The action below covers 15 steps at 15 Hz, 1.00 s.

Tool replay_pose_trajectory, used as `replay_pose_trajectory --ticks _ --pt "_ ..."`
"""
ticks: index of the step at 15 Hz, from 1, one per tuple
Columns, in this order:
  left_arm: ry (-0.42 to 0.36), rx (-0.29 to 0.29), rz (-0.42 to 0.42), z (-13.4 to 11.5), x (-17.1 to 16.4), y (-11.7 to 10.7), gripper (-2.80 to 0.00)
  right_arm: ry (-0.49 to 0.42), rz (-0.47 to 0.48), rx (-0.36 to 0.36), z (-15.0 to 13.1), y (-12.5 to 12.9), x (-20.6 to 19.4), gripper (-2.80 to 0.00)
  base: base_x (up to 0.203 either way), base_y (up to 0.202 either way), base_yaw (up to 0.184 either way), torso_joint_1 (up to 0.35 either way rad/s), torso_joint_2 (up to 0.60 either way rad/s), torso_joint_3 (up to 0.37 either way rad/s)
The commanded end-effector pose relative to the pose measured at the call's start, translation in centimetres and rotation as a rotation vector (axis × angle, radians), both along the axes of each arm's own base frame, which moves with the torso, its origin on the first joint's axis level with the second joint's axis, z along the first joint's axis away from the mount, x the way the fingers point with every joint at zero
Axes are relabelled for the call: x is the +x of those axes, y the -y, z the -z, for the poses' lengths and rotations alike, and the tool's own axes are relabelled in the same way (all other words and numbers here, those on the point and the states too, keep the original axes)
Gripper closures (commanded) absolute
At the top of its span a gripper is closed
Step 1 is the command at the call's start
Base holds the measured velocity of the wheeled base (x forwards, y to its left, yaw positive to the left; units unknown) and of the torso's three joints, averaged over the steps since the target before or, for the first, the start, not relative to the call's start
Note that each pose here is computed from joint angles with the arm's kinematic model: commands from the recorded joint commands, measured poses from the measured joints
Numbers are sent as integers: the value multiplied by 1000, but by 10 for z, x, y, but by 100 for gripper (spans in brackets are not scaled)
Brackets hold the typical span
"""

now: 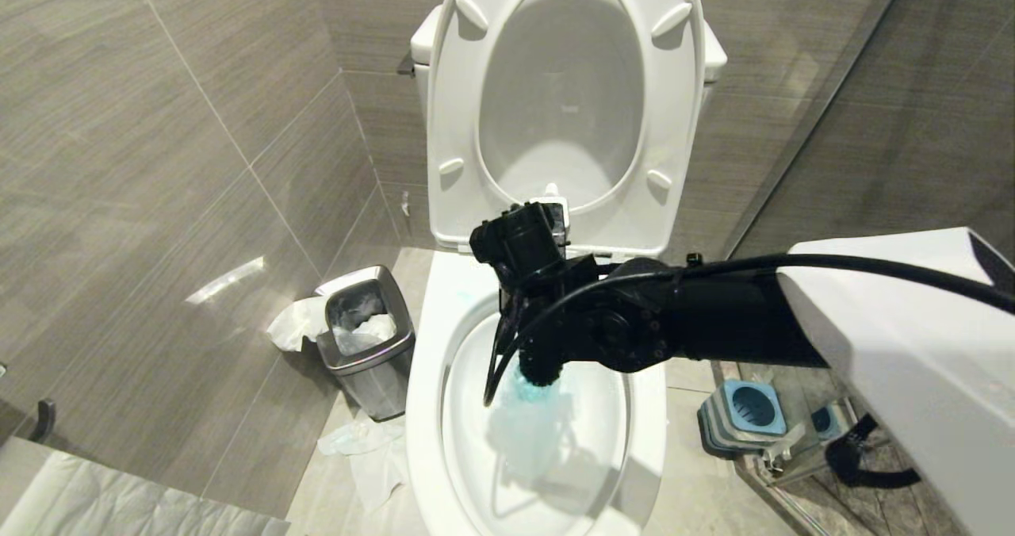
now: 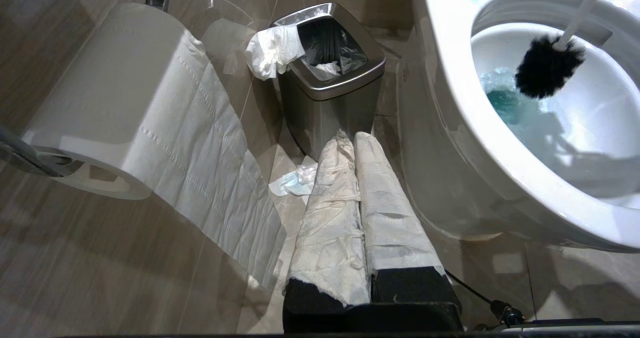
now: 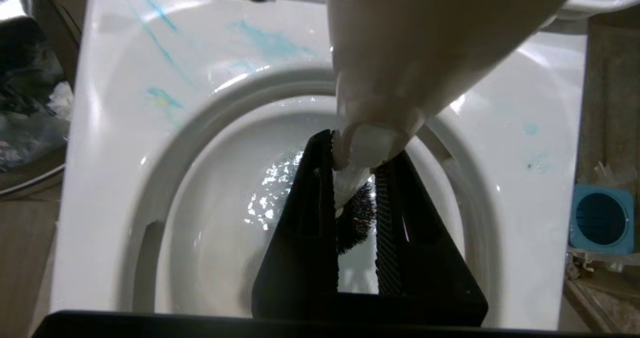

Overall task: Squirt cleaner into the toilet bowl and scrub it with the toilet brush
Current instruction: Scrub the toilet bowl

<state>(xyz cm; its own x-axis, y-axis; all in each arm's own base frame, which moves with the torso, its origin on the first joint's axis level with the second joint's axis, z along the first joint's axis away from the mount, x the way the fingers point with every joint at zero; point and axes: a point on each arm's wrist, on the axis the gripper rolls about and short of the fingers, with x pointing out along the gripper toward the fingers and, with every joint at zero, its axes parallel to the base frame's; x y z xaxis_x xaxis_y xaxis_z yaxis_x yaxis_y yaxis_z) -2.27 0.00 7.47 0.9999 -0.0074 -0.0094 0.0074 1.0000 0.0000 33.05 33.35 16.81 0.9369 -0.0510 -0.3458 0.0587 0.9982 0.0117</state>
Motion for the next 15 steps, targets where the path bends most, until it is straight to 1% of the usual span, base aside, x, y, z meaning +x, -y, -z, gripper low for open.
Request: replay_pose_trajectory --ticks 1,3,5,8,11,13,15 --pt "-3 0 0 0 0 0 0 -28 7 -37 32 -10 10 0 0 0 0 0 0 0" --pt "-3 0 0 0 0 0 0 -28 8 -42 41 -14 13 0 0 0 0 0 0 0" --pt "-3 0 0 0 0 0 0 -24 9 -36 38 -13 12 0 0 0 0 0 0 0" --pt "-3 0 0 0 0 0 0 -1 -3 -10 12 -7 -1 0 0 0 0 0 0 0" --pt "-3 0 0 0 0 0 0 9 -32 2 -19 10 -31 0 0 0 0 0 0 0" --pt "-3 0 0 0 0 0 0 -11 -65 -10 -31 27 -52 0 0 0 0 0 0 0" --pt "-3 0 0 0 0 0 0 -53 -137 -24 -33 42 -67 0 0 0 0 0 0 0"
